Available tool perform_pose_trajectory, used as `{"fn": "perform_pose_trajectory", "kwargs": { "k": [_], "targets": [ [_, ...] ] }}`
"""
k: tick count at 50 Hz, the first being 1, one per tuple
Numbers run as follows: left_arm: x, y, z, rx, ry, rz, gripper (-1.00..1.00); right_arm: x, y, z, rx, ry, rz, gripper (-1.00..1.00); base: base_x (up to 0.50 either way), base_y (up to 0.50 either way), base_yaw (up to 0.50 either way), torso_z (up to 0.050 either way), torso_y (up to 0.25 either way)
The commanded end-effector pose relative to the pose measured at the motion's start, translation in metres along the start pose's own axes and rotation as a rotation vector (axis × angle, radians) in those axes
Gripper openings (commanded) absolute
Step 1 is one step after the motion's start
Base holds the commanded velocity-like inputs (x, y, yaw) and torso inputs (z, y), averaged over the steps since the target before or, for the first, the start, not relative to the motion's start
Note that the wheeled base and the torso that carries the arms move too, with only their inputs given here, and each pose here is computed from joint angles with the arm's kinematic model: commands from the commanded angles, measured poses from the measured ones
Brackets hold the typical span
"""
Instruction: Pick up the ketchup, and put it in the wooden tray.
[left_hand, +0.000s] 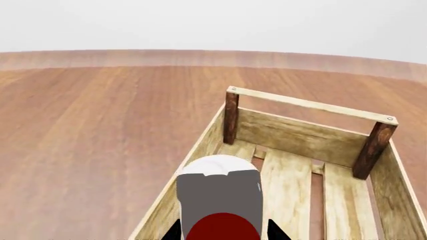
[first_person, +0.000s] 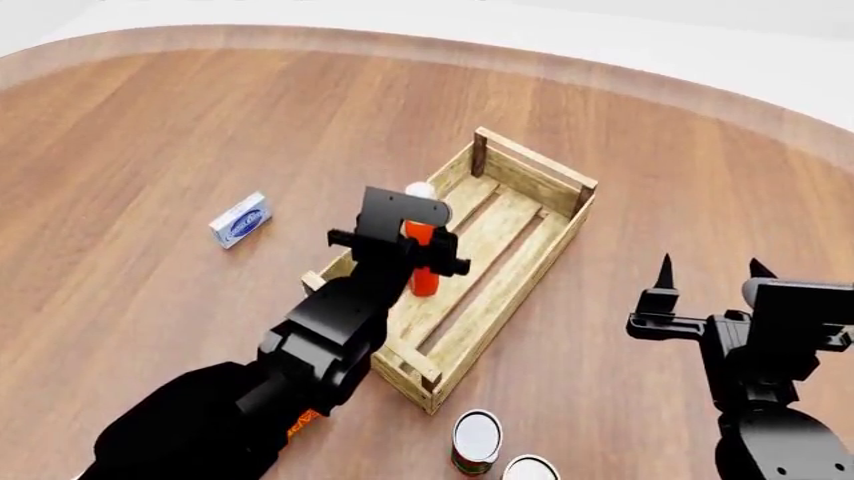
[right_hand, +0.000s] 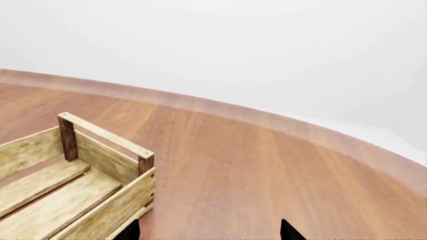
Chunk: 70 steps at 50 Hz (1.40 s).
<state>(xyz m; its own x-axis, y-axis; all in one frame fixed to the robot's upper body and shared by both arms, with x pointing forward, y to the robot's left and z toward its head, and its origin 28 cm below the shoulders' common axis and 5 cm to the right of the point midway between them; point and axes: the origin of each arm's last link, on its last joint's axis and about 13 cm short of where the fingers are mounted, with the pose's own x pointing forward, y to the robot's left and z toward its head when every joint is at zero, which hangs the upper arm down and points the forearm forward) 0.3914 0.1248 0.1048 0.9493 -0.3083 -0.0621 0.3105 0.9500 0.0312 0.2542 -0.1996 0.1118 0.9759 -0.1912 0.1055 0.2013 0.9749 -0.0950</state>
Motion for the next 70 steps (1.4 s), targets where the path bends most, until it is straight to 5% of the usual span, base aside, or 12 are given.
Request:
{"fn": "perform_pose_trajectory", "kwargs": {
  "k": [1, 8, 9, 70],
  "targets": [
    [0.000, -0.001, 0.001, -0.003, -0.001, -0.001, -1.00, 0.002, -0.001, -0.005, -0.001, 0.003, -0.001, 1.00, 0.00, 0.00, 0.00, 0.000, 0.000],
    [0.000, 0.000, 0.000, 0.004, 0.002, 0.002, -1.00, 0.003, -0.001, -0.007, -0.002, 0.002, -0.001, 1.00, 0.00, 0.00, 0.00, 0.000, 0.000],
    [0.000, 0.000, 0.000, 0.005, 0.003, 0.002, 1.00, 0.003, -0.001, -0.007, -0.002, 0.002, -0.001, 1.00, 0.00, 0.00, 0.00, 0.000, 0.000],
    [0.001, -0.002, 0.005, 0.015, -0.005, -0.044, 1.00, -0.021, 0.004, 0.002, 0.002, -0.007, -0.002, 1.00, 0.00, 0.00, 0.00, -0.002, 0.034]
  ]
}}
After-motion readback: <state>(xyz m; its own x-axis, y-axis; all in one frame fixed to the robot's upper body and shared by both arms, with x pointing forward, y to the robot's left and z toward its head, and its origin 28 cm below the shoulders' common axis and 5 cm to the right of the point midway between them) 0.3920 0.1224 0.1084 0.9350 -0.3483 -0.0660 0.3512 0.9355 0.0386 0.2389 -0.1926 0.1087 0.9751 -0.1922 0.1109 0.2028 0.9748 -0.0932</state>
